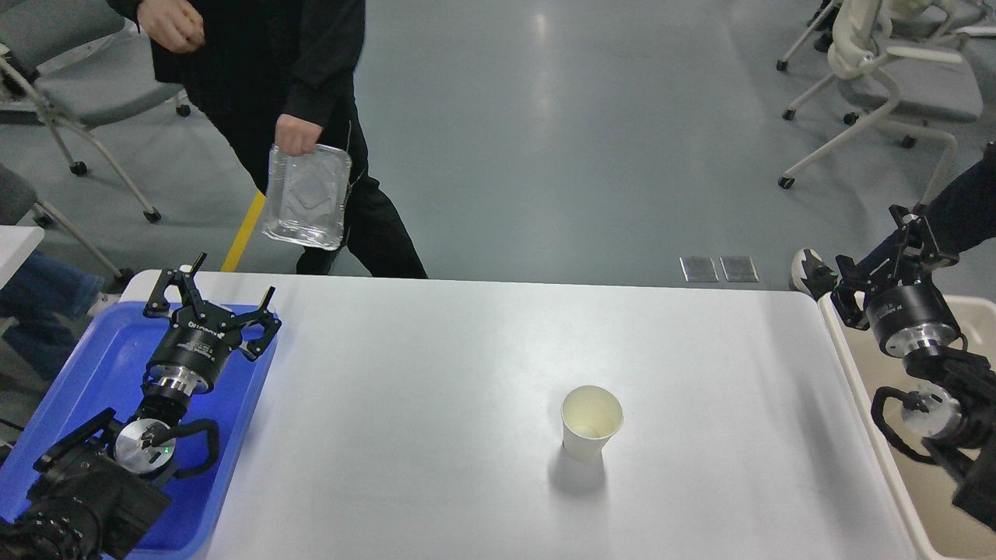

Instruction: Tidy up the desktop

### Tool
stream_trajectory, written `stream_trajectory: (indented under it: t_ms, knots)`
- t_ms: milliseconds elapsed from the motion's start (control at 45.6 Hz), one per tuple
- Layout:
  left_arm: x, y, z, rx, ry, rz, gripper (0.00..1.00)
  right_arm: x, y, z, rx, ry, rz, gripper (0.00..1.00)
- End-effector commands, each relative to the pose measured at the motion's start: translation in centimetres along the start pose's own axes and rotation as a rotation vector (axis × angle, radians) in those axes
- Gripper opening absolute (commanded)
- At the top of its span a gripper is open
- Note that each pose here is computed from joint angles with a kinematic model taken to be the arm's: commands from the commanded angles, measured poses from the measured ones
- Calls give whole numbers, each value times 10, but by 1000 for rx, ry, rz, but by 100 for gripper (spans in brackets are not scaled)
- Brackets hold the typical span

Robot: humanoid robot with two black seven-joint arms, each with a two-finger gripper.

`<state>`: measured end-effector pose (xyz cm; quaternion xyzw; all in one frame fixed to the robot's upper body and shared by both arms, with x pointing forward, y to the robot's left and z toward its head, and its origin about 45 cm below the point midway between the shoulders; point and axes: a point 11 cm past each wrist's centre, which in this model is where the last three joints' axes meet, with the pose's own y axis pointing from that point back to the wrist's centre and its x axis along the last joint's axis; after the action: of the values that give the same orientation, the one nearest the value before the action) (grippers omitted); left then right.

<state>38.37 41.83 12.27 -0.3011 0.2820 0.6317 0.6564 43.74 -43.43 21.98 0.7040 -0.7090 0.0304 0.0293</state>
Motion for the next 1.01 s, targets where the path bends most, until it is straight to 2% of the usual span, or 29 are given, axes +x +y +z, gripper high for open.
stream_trajectory:
  t_ms: [0,198,395,746,988]
  knots:
    - [0,0,0,0,0,-1,100,-17,-20,-55,-12,333,-206,100]
    - [0,0,0,2,0,-1,100,-69,-33,-85,-38,675,-456,100]
    - [0,0,0,0,0,-1,100,-124,-37,-86,-75,929,-709,100]
    - [0,0,0,0,0,1,100,-206,-5,-42,-172,1326,-1180,100]
    - [0,0,0,0,0,-1,100,-238,34,-10,-194,1383,-1420,100]
